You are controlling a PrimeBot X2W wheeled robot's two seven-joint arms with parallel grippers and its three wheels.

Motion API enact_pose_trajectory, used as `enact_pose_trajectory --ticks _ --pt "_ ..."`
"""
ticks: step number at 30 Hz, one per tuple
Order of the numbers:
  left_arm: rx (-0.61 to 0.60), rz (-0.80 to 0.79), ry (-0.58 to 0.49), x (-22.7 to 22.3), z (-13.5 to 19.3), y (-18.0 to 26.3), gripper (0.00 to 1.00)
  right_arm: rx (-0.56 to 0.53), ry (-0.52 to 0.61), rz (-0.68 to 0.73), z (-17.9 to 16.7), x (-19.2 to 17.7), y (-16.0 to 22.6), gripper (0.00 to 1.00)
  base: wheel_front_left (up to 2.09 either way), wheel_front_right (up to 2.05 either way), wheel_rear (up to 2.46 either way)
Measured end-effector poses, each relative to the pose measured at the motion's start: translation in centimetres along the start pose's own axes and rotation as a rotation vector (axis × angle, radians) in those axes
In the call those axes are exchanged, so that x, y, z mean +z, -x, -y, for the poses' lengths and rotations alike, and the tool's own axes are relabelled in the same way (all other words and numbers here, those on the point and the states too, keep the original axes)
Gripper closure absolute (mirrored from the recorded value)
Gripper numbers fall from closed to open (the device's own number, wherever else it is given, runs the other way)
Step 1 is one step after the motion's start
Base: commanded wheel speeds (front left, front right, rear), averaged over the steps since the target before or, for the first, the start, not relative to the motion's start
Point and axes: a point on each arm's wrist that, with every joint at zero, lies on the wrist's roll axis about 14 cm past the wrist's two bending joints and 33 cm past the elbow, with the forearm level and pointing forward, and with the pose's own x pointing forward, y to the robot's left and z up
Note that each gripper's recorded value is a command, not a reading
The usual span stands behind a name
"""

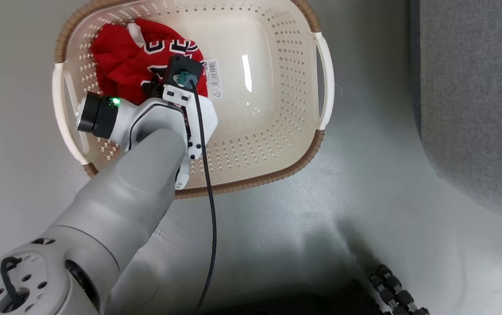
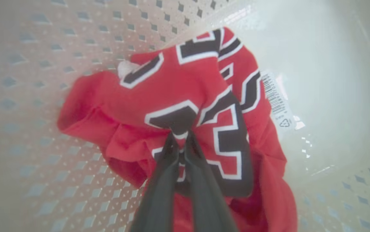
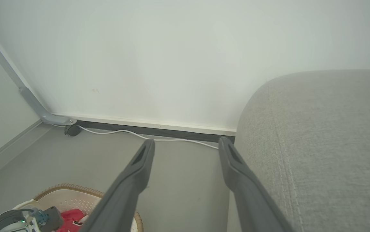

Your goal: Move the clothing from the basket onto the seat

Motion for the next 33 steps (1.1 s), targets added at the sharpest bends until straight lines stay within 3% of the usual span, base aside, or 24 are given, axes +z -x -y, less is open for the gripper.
enact_pose_trajectory --ticks 20,28,33 --pt "0.001 0.398 0.152 5.8 -2.5 9.6 1.0 0.029 0.02 0.113 -2.8 7.1 1.7 0.0 0.0 0.0 0.0" --pt "0.019 0.616 0.235 11.5 -3.1 16.9 1.0 0.051 0.012 0.123 -5.2 8.9 3.7 0.0 0.0 0.0 0.0" --pt "0.045 0.757 0.227 13.2 -3.3 21.8 1.0 0.06 -0.005 0.131 -6.8 9.6 5.0 0.0 0.0 0.0 0.0"
